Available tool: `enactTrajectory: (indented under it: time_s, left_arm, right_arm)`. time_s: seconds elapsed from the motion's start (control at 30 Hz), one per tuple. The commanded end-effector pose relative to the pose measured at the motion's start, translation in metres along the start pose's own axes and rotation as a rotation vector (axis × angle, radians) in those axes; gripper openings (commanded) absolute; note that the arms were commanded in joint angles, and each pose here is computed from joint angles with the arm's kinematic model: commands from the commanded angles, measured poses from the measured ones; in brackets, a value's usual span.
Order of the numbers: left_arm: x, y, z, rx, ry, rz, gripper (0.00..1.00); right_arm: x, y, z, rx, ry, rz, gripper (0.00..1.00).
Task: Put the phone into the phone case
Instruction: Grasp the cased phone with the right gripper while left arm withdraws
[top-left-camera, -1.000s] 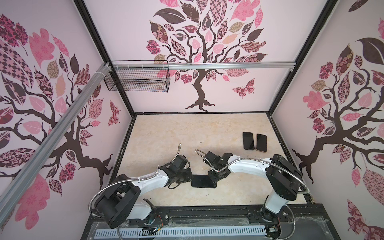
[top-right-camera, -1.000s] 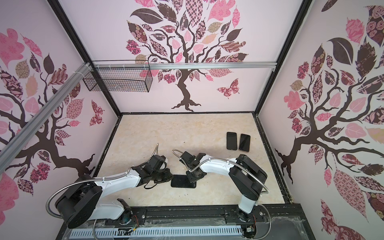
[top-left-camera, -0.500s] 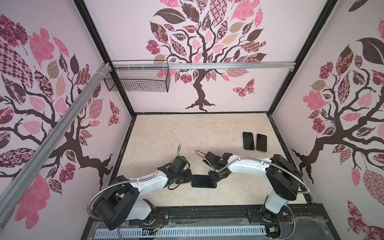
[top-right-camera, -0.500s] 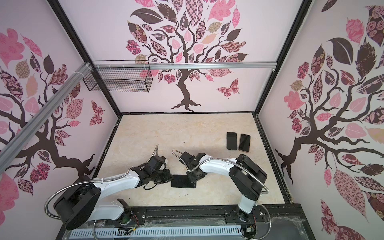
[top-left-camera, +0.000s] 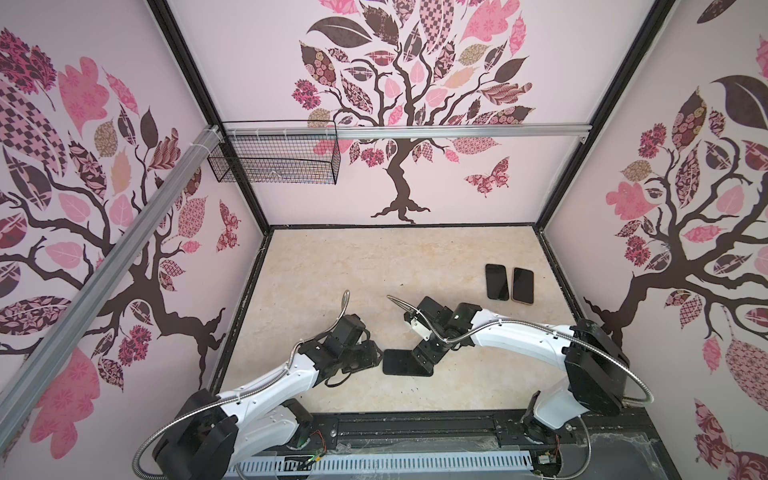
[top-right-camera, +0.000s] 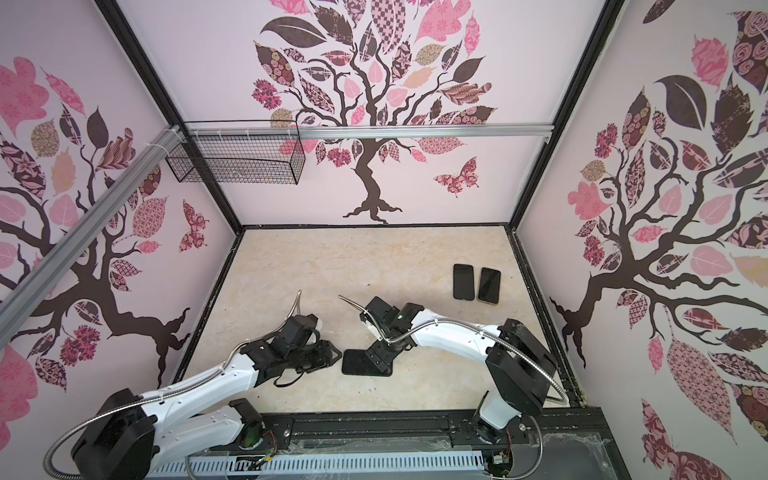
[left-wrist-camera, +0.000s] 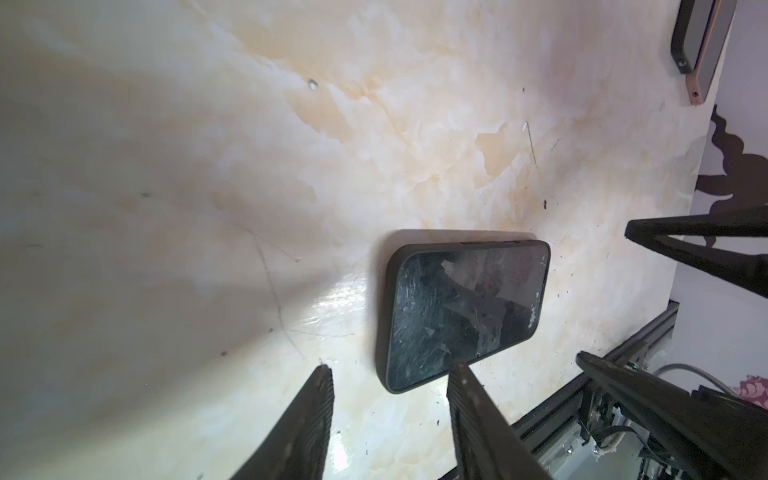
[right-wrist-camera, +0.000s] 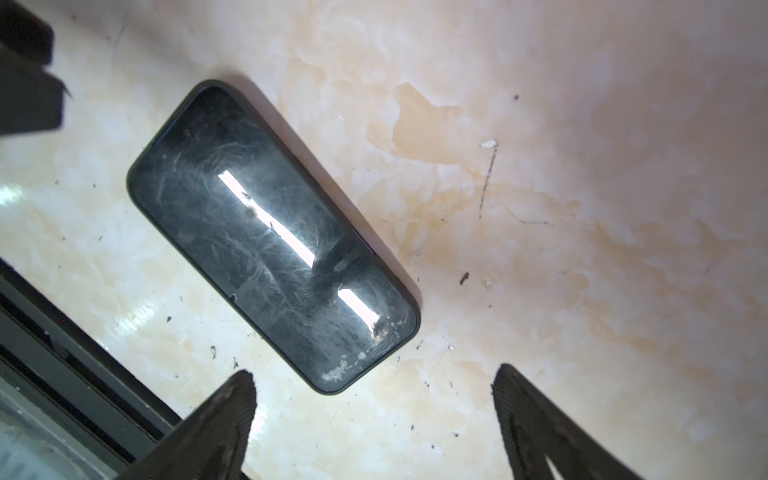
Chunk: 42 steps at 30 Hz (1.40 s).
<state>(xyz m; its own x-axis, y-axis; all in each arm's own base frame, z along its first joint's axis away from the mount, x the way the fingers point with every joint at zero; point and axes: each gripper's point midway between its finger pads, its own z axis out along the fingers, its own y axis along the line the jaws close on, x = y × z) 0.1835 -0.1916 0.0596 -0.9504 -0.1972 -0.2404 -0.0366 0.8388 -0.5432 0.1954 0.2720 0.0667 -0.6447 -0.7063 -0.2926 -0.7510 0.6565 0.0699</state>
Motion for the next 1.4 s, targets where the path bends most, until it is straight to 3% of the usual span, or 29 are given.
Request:
enactTrajectory:
  time_s: [0.0,0.3,0.4,0.57,1.37]
  left_arm:
    - [0.003,0.034,-0.014,-0.114,-0.044,-0.078,0.57]
    - [-0.009,0.057,-0.067,-0.137,-0.258,-0.182,0.8]
    - [-0.009,0.066,-0.078,-0.157,-0.299,-0.207,0.94]
    - [-0.007,0.071,-0.083,-0.174,-0.313,-0.229,0.96]
    - [-0.013,0.07,-0.095,-0.17,-0.364,-0.228,0.97]
  right_arm:
    - [-0.01,0.011,-0.006,-0.051,-0.065,-0.156,1.0]
    - [-0.029,0.045,-0.01,-0.225,-0.156,-0.355,1.0]
    - [-0.032,0.045,-0.006,-0.201,-0.183,-0.415,1.0]
    - [-0.038,0.046,0.0,-0.201,-0.19,-0.453,1.0]
    - [-0.002,0.039,0.071,-0.069,0.093,-0.537,1.0]
